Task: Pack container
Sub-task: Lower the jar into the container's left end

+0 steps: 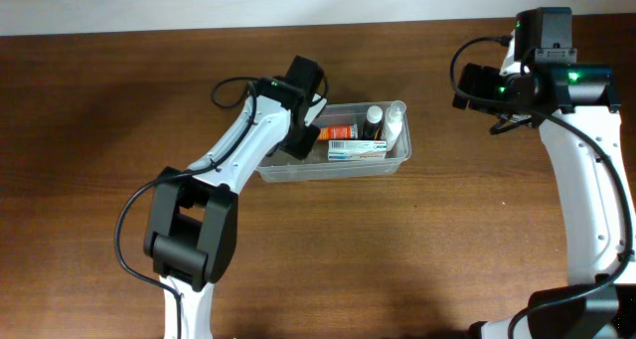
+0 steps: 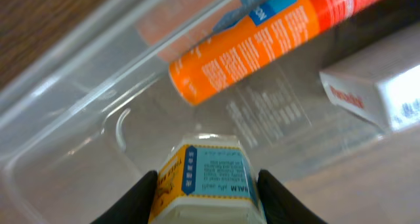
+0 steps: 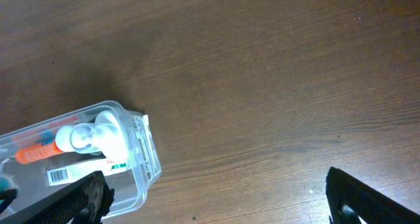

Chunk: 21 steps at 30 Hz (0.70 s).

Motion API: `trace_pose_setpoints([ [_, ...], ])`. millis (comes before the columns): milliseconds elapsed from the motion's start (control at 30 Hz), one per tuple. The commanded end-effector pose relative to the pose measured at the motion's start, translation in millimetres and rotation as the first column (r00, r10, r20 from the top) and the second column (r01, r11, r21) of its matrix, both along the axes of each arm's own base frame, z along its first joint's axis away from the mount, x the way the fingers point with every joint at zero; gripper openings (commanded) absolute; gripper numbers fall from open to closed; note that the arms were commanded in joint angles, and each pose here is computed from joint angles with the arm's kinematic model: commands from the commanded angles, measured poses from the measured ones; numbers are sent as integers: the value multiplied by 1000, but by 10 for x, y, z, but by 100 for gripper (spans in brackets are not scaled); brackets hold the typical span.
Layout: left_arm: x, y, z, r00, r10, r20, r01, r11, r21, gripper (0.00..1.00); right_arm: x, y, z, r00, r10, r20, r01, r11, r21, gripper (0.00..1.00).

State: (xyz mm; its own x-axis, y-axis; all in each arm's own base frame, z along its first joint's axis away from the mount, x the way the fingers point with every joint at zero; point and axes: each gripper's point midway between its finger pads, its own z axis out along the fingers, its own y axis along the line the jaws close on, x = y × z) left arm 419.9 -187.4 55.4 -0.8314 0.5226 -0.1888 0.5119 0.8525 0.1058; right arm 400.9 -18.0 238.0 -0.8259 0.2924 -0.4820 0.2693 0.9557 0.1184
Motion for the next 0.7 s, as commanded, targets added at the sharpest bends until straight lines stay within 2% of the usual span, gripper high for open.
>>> trace_pose_setpoints([
  [0,-33,49,-167,1000,9,-10,-9,1000,13,34,8,5,14,1000,-5,4,5,1000,7,98],
  [367,59,201,-331,987,162,12,-162,986,-27,34,8,5,14,1000,-5,4,5,1000,7,98],
  [667,172,251,-315,982,184,41,-182,982,-51,34,8,5,14,1000,-6,4,6,1000,7,98],
])
